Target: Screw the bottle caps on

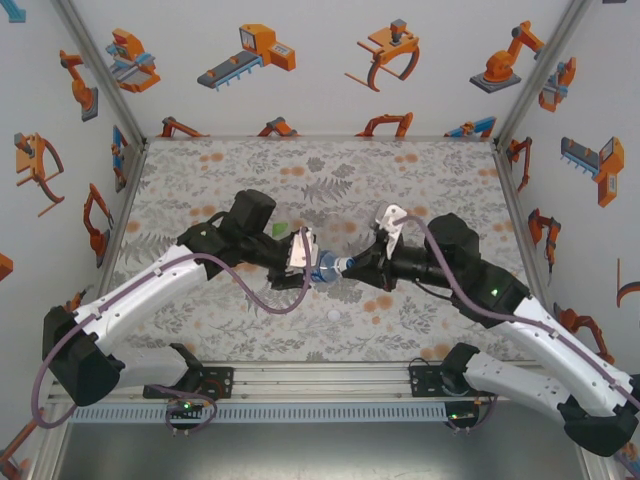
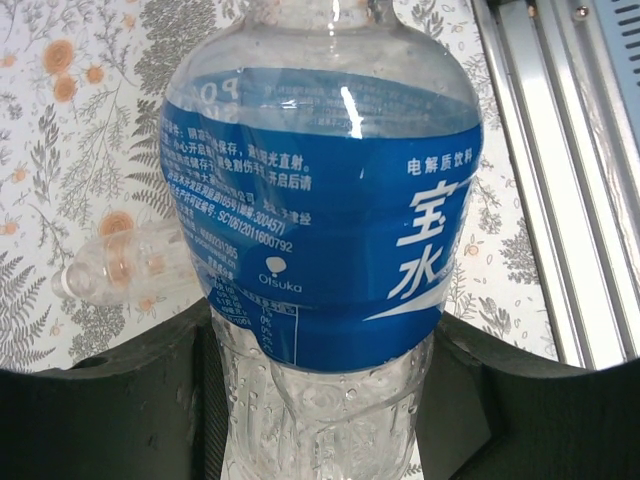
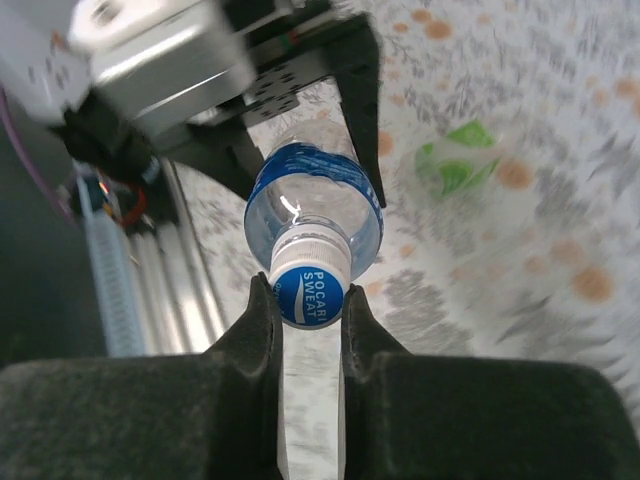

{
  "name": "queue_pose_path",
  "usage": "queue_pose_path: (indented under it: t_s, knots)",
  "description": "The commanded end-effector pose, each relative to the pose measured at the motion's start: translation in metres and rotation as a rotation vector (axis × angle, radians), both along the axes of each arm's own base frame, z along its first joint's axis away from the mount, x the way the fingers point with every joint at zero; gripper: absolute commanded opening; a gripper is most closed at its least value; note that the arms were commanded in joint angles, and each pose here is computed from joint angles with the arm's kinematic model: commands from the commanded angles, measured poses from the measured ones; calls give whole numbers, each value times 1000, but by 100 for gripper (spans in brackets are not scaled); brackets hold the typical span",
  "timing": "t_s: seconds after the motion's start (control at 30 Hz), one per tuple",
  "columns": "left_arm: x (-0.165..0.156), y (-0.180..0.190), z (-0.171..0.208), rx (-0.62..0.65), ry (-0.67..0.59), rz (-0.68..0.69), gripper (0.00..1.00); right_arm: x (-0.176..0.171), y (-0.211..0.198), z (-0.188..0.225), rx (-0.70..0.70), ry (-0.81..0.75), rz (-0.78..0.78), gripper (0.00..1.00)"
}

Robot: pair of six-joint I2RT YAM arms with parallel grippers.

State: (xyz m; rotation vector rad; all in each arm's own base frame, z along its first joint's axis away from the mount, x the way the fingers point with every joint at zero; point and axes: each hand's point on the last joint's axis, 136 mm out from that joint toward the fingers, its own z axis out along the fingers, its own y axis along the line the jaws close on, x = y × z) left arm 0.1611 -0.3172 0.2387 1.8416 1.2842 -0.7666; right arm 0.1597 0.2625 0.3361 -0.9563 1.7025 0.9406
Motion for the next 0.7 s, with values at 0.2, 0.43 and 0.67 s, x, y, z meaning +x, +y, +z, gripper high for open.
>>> queue_pose_path:
  t_s: [0.2,0.43,0.67]
  knots:
    - [8,-13,32,-125,-55,24,0,44,-21,-38,304,844,-595,0]
    - [6,-16,36,-151,-47,13,0,51,-29,-46,393,975,-720,9]
    - [-2,-15,33,-146,-40,-34,0,57,-33,-25,361,800,-681,43]
